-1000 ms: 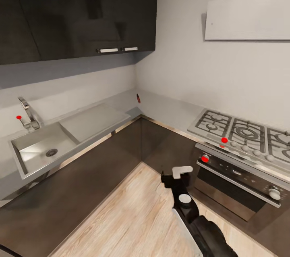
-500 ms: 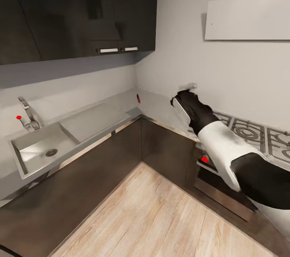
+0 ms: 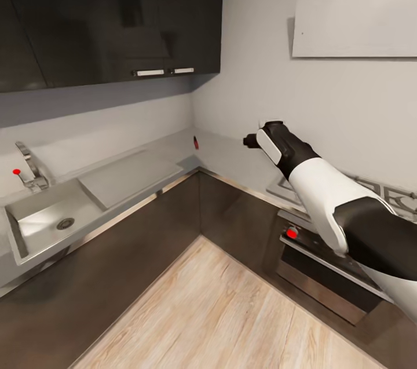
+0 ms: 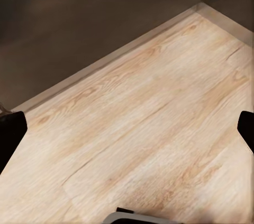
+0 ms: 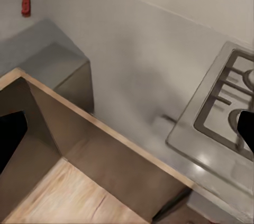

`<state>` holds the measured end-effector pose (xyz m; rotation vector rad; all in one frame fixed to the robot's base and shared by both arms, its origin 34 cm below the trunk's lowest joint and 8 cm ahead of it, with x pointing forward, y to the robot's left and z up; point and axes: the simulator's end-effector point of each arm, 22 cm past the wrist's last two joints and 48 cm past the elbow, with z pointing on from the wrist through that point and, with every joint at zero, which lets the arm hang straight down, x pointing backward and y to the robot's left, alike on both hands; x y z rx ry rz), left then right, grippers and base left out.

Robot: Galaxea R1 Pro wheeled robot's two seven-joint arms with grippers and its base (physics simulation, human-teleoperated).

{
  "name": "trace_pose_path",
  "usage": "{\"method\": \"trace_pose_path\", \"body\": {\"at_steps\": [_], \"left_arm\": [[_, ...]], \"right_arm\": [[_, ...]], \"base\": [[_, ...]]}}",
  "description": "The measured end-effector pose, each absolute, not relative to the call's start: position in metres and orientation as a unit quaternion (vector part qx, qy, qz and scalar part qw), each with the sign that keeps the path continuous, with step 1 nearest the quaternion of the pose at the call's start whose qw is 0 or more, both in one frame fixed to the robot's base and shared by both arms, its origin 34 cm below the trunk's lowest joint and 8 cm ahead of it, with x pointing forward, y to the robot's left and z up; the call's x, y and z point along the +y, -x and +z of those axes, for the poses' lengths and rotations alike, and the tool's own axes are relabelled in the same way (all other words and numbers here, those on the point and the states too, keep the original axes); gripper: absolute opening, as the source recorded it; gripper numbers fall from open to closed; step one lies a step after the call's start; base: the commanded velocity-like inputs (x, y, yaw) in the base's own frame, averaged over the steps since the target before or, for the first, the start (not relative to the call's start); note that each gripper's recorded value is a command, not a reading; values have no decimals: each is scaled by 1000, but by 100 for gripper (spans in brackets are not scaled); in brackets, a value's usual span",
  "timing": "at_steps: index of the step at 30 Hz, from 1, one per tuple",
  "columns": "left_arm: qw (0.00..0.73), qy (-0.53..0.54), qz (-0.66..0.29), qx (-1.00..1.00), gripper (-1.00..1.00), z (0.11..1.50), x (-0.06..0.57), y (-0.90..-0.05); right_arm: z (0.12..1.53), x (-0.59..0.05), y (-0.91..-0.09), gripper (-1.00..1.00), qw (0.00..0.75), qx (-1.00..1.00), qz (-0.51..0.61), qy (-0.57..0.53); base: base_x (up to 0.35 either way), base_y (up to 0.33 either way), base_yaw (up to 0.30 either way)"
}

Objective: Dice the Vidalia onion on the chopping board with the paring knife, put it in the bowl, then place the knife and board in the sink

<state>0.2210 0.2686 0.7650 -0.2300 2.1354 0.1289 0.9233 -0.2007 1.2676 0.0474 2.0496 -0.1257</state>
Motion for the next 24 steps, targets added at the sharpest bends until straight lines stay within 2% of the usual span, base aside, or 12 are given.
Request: {"method": "trace_pose_path", "body": {"at_steps": [4,12,24], "left_arm": [[475,94,53,873,100,765,269,-221],[475,95,54,873,100,765,269,-221],[476,94,53,873,100,765,269,-221]], "right_arm": [[1262,-200,-923,100,514,856,-50,-18],[1247,-202,-923,100,506,861,-51,-22],[1233,-196,-924,100,508,860,-50,-26]], "base": [[232,-205,62],[214,-207,246],[192,-6,282]]}}
